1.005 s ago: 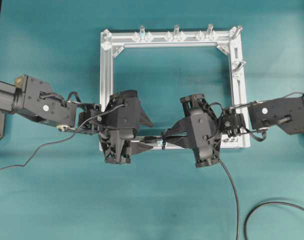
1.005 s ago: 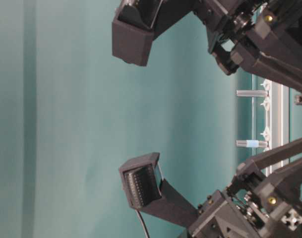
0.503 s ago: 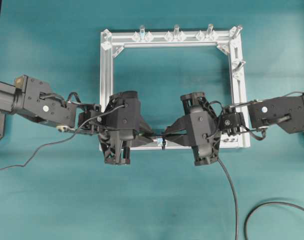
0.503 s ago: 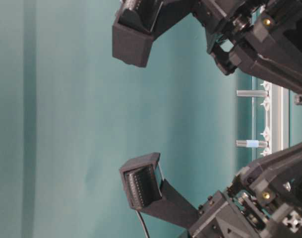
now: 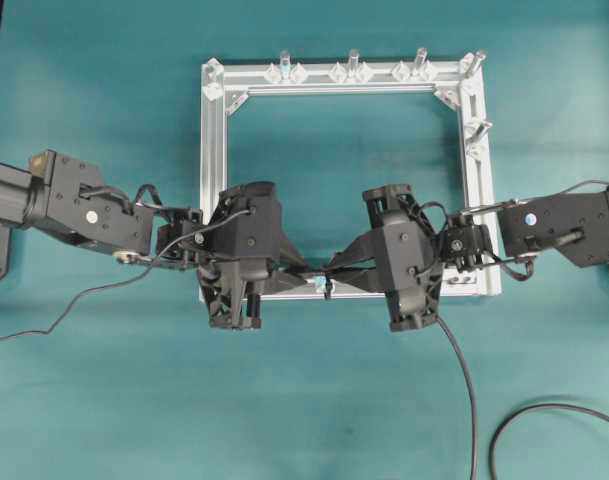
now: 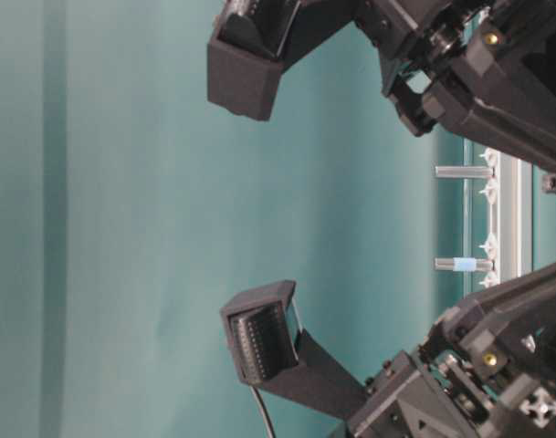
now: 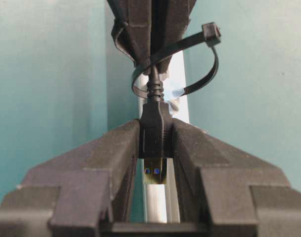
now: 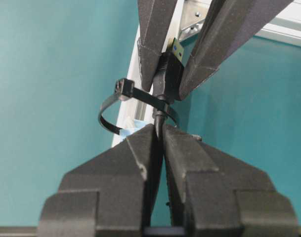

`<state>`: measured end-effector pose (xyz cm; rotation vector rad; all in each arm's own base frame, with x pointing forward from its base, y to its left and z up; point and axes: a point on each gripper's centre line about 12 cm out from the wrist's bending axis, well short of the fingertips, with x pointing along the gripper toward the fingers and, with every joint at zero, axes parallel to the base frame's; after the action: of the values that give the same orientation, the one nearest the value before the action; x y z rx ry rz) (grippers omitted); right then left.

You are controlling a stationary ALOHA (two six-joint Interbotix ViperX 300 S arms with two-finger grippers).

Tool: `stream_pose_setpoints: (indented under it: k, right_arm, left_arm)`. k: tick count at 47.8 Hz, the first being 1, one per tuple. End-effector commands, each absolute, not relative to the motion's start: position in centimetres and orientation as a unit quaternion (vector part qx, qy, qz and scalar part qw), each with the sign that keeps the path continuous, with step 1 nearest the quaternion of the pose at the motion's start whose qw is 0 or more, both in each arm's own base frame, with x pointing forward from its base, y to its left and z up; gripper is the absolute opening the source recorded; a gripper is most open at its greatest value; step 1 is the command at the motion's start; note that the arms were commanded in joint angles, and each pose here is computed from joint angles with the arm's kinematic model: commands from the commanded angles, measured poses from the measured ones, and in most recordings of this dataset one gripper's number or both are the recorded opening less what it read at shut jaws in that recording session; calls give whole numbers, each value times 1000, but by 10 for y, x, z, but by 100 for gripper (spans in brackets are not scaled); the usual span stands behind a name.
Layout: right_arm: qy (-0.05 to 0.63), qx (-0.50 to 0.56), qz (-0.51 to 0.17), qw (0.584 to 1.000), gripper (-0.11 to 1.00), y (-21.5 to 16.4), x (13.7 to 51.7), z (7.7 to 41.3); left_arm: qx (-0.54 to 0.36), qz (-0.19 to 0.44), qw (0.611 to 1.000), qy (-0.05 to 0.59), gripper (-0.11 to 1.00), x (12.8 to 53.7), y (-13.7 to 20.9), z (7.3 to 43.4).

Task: Insert the wire through the string loop located in the center.
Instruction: 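Close the left gripper on the USB plug and open the right gripper, then pull the cable leftward through the loop with the left gripper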

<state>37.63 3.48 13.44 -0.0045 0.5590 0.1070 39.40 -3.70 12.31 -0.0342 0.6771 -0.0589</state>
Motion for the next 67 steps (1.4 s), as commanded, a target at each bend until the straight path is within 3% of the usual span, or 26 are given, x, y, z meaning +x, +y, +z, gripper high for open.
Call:
stream_pose_setpoints:
  k: [1,13,17,24,26,46,67]
  right_arm:
    - [265,-3,56,963,7,37,377,141]
    - [271,12,51,961,10,37,374,138]
    - [275,18,49,960,29,36,374,138]
    - [284,20,47,957,72,36,373,137]
    - [284,20,47,957,79,36,373,137]
    - [283,20,45,958,79,35,368,145]
    - [284,26,44,958,79,34,352,149]
  left_arm:
    - [-22,-27,946,322,20,396,-36,131]
    - [-22,-27,947,321,20,396,-36,132]
    - [-22,-27,947,321,20,396,-36,132]
    - [-22,-27,947,320,20,396,-36,133]
    - [-22,-27,947,320,20,396,-36,133]
    - [-21,-27,944,329,20,389,-35,133]
    - [-22,-27,936,352,20,353,-32,139]
